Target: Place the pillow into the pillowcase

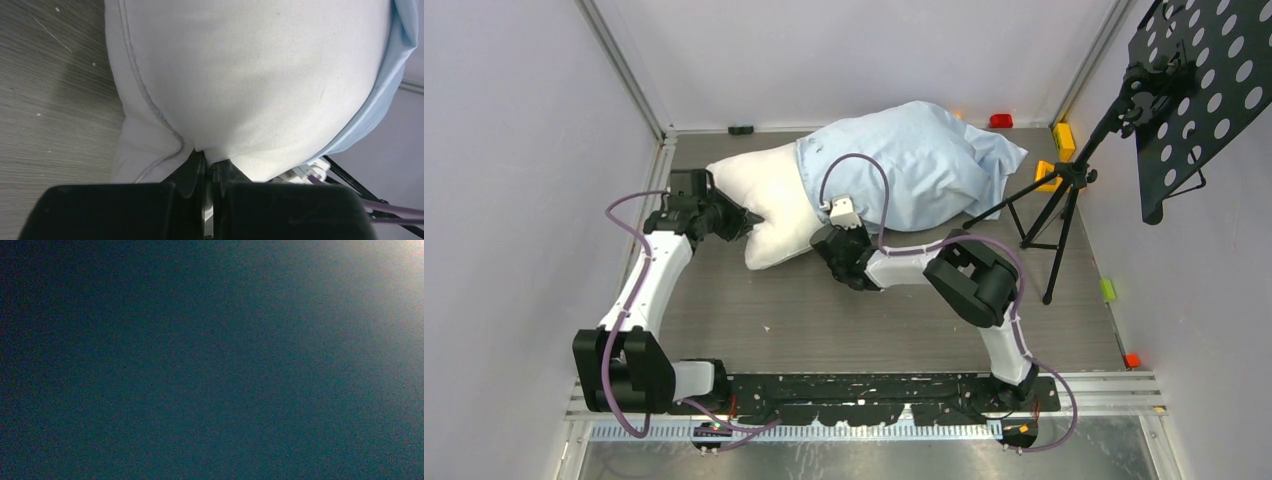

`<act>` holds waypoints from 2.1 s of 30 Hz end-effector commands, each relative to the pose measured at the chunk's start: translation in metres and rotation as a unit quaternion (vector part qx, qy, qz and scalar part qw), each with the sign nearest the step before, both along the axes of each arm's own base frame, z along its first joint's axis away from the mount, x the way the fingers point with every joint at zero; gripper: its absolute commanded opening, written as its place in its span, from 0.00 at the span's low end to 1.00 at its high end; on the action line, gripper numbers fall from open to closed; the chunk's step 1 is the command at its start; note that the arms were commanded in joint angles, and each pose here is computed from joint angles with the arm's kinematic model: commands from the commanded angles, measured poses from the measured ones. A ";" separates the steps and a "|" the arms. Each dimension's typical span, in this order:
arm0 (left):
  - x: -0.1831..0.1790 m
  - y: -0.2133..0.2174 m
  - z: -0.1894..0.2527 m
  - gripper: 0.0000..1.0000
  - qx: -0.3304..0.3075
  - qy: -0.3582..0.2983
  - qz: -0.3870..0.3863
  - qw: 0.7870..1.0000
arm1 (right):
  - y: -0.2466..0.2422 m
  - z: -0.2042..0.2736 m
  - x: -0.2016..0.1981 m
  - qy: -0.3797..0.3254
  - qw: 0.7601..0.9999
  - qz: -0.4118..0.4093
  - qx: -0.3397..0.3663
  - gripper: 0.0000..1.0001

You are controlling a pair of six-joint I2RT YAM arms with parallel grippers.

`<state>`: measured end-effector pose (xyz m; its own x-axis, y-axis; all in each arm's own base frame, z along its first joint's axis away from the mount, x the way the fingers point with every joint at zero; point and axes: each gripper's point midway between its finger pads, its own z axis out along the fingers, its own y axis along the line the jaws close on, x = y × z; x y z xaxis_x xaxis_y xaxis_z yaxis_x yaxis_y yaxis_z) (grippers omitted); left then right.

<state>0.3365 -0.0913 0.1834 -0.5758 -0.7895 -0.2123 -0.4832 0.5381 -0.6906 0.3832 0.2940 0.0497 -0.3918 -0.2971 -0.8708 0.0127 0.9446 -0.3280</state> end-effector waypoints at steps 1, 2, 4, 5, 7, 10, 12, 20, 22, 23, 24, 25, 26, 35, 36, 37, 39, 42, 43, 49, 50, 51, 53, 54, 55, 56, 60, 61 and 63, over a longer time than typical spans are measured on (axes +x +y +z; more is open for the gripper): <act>0.009 0.011 0.018 0.00 0.056 -0.043 -0.019 0.997 | -0.002 0.124 0.013 -0.081 0.995 -0.023 0.052 0.00; 0.008 0.013 0.017 0.00 0.068 -0.043 -0.028 0.996 | 0.003 0.151 0.010 -0.080 0.995 -0.015 0.062 0.00; 0.005 0.010 0.019 0.00 0.090 -0.050 -0.053 0.993 | 0.021 0.200 -0.002 -0.063 0.994 0.032 0.084 0.00; 0.002 0.005 0.021 0.00 0.099 -0.056 -0.069 0.991 | 0.031 0.224 -0.010 -0.058 0.992 0.056 0.097 0.00; -0.006 -0.010 0.029 0.04 0.120 -0.068 -0.108 0.985 | 0.048 0.286 -0.025 -0.063 0.986 0.096 0.121 0.00; -0.024 -0.046 0.052 0.17 0.151 -0.095 -0.167 0.970 | 0.061 0.334 -0.039 -0.058 0.980 0.135 0.132 0.00; -0.039 -0.069 0.067 0.34 0.162 -0.116 -0.199 0.959 | 0.067 0.349 -0.038 -0.052 0.977 0.154 0.142 0.00; -0.073 -0.050 0.107 0.88 0.209 -0.151 -0.191 0.947 | 0.096 0.277 0.011 0.051 0.973 0.163 0.154 0.00; -0.079 -0.045 0.107 0.94 0.215 -0.151 -0.191 0.946 | 0.100 0.252 0.018 0.071 0.974 0.155 0.150 0.00; -0.082 -0.044 0.104 0.96 0.217 -0.148 -0.194 0.945 | 0.102 0.241 0.021 0.082 0.973 0.153 0.150 0.00; -0.084 -0.043 0.100 0.98 0.218 -0.145 -0.199 0.944 | 0.104 0.233 0.023 0.090 0.973 0.151 0.152 0.00; -0.087 -0.044 0.095 1.00 0.218 -0.140 -0.204 0.944 | 0.106 0.227 0.025 0.097 0.971 0.150 0.157 0.00; -0.089 -0.045 0.088 1.00 0.217 -0.132 -0.210 0.944 | 0.108 0.222 0.026 0.103 0.970 0.150 0.161 0.00; -0.083 -0.040 0.031 0.99 0.243 -0.081 -0.218 0.942 | 0.109 0.240 0.017 0.111 0.962 0.171 0.181 0.15; -0.079 -0.039 0.021 0.97 0.250 -0.072 -0.218 0.941 | 0.106 0.248 0.014 0.108 0.962 0.174 0.183 0.26; -0.076 -0.037 0.011 0.93 0.254 -0.061 -0.214 0.941 | 0.102 0.257 0.010 0.104 0.961 0.177 0.184 0.37; -0.067 -0.028 -0.009 0.73 0.252 -0.034 -0.191 0.948 | 0.091 0.271 0.004 0.093 0.963 0.181 0.177 0.52; -0.051 -0.011 -0.031 0.35 0.223 -0.008 -0.146 0.964 | 0.065 0.276 0.001 0.076 0.973 0.171 0.135 0.61; -0.047 -0.005 -0.036 0.23 0.215 -0.002 -0.133 0.968 | 0.057 0.273 0.001 0.075 0.976 0.167 0.119 0.62; -0.033 0.013 -0.044 0.00 0.195 0.010 -0.106 0.975 | 0.029 0.235 0.011 0.095 0.982 0.160 0.036 0.63; -0.031 0.015 -0.043 0.00 0.195 0.009 -0.104 0.975 | 0.029 0.228 0.014 0.097 0.982 0.158 0.026 0.63; -0.029 0.017 -0.043 0.00 0.194 0.009 -0.102 0.976 | 0.030 0.221 0.017 0.101 0.982 0.158 0.018 0.63; -0.027 0.020 -0.043 0.00 0.195 0.010 -0.100 0.976 | 0.033 0.210 0.022 0.105 0.982 0.157 0.005 0.63; -0.026 0.022 -0.042 0.00 0.195 0.010 -0.099 0.976 | 0.032 0.206 0.026 0.101 0.983 0.150 -0.004 0.63; -0.025 0.023 -0.042 0.00 0.195 0.011 -0.098 0.976 | 0.031 0.204 0.031 0.093 0.986 0.140 -0.015 0.63; -0.024 0.025 -0.042 0.00 0.195 0.012 -0.096 0.976 | 0.028 0.201 0.037 0.085 0.988 0.127 -0.029 0.63; -0.019 0.031 -0.042 0.00 0.195 0.013 -0.091 0.976 | 0.023 0.194 0.057 0.061 0.993 0.077 -0.060 0.63; -0.018 0.033 -0.043 0.00 0.194 0.016 -0.089 0.977 | 0.023 0.192 0.060 0.058 0.993 0.074 -0.071 0.63; -0.014 0.035 -0.044 0.00 0.192 0.017 -0.086 0.977 | 0.020 0.194 0.069 0.038 0.995 0.049 -0.084 0.60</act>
